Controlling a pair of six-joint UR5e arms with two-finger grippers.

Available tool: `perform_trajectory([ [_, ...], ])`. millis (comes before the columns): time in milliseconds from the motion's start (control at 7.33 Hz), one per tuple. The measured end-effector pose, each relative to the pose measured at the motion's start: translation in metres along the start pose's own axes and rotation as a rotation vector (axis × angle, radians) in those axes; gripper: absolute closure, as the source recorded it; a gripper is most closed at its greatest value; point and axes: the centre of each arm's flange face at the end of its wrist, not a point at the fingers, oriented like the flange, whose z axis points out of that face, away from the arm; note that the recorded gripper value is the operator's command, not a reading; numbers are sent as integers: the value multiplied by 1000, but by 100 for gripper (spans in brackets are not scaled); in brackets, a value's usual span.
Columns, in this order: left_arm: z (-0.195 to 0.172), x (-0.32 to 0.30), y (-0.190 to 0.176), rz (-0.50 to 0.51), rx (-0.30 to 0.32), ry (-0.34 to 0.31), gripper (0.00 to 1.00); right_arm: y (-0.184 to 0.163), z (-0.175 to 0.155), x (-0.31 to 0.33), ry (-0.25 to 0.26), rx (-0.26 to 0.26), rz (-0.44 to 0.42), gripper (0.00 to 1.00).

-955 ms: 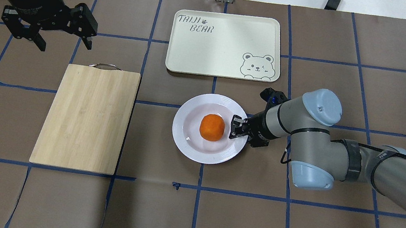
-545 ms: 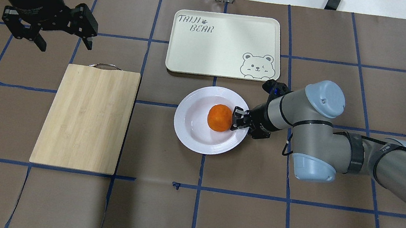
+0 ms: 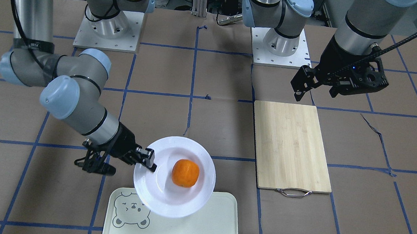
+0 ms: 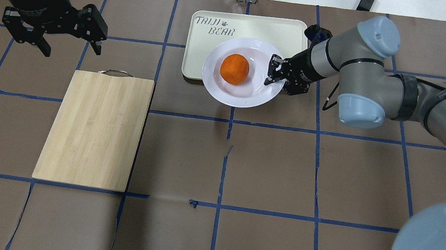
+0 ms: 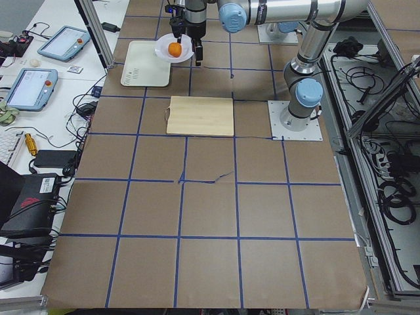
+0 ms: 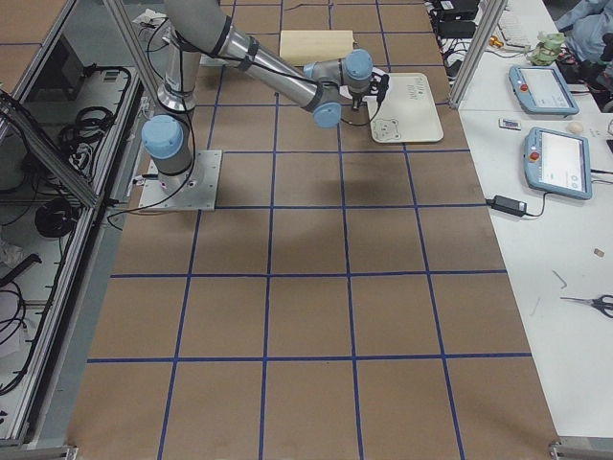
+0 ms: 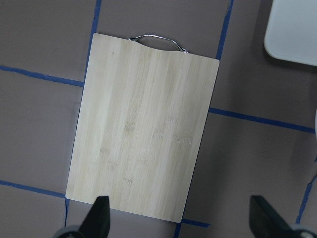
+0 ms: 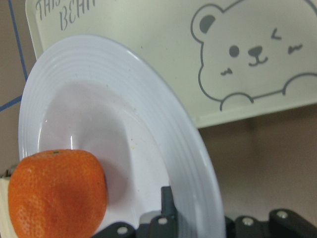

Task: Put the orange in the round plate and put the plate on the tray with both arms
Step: 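Slide the plate with the right gripper onto the bear tray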

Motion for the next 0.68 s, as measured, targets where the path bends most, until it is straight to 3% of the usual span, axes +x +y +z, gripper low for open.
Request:
perform_trajectory([
  [273,0,0,0,0,0,0,0,-74,32,1,0,-6,16,95],
  [409,0,0,0,0,0,0,0,-91,43,3,2,-10,19,76],
  [682,0,0,0,0,0,0,0,-100,53,7,12,-14,25,0],
])
